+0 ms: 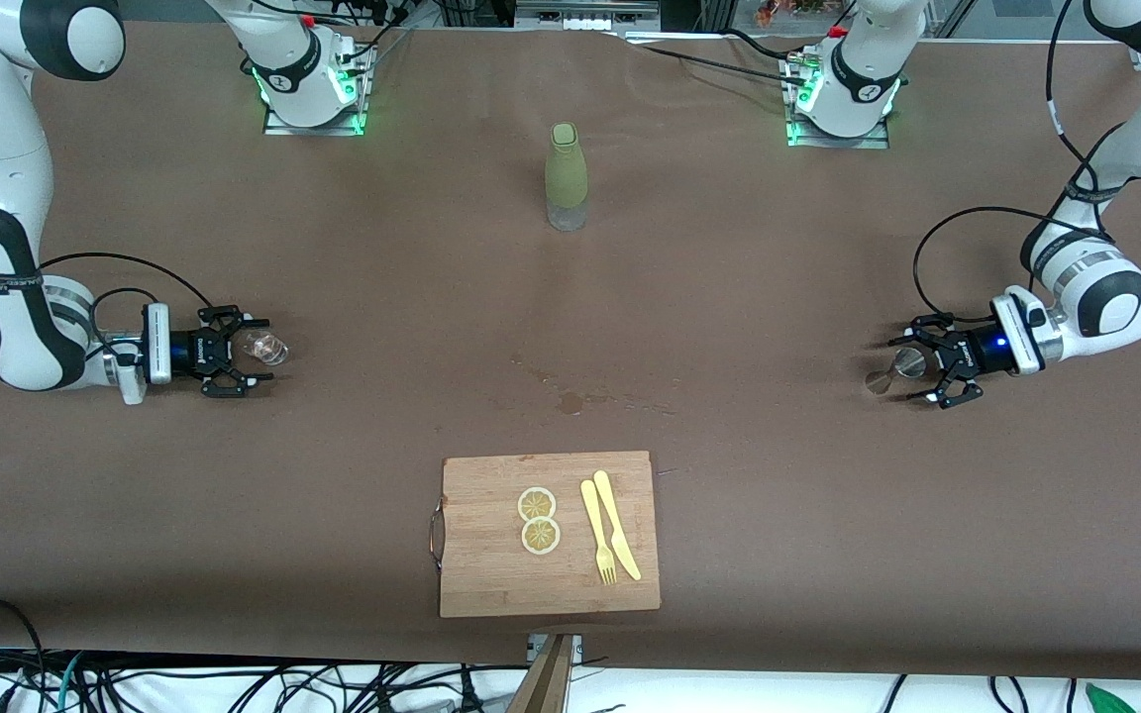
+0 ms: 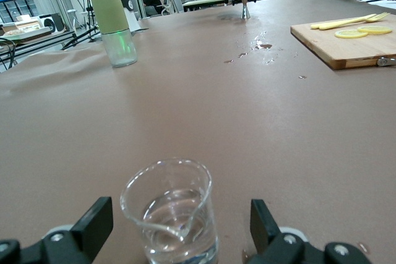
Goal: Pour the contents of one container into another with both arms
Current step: 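Close the right gripper on the beaker while the left gripper grasps the jigger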
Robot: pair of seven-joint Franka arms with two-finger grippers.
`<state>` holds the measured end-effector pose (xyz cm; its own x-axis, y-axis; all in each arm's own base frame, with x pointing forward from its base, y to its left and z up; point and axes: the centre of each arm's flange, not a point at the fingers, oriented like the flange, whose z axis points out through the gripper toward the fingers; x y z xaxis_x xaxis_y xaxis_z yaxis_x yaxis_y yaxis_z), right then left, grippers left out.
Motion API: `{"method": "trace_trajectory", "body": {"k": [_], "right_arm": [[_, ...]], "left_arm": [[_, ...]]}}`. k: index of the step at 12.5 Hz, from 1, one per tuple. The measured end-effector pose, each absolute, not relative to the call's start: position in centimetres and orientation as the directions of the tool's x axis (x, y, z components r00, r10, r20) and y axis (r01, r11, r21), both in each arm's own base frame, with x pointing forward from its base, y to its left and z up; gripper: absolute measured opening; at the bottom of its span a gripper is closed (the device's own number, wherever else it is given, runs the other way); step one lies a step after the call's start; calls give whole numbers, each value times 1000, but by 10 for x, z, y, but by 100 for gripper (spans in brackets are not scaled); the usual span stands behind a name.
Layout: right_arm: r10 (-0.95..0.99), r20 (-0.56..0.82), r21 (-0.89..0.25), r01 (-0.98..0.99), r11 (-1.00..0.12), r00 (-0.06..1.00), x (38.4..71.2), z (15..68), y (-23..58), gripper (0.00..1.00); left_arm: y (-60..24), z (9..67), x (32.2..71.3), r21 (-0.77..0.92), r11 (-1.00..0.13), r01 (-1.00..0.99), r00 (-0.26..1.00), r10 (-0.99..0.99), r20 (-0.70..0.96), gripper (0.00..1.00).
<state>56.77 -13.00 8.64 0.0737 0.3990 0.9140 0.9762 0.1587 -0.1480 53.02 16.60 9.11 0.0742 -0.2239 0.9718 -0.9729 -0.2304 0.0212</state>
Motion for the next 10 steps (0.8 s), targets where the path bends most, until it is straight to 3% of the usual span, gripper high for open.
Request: {"method": "trace_trajectory", "body": {"k": [4,6,7,10], "right_arm": [[400,914,-148,976,159,73,568,86,-130,86],[400,914,-147,976,159,73,568,86,-130,66],[402,913,-147,977,157,72,568,86,-130,65],[410,909,-144,978,151,71,569,85,-131,62]], "left_arm": [[151,80,532,31,-232,-972,79,-201,976,100],[145,76,532,36,-228,-973,81,-193,978,85],[142,75,532,38,-223,-974,81,-188,979,83],[140,76,533,39,-220,-975,80,-180,980,44]]}}
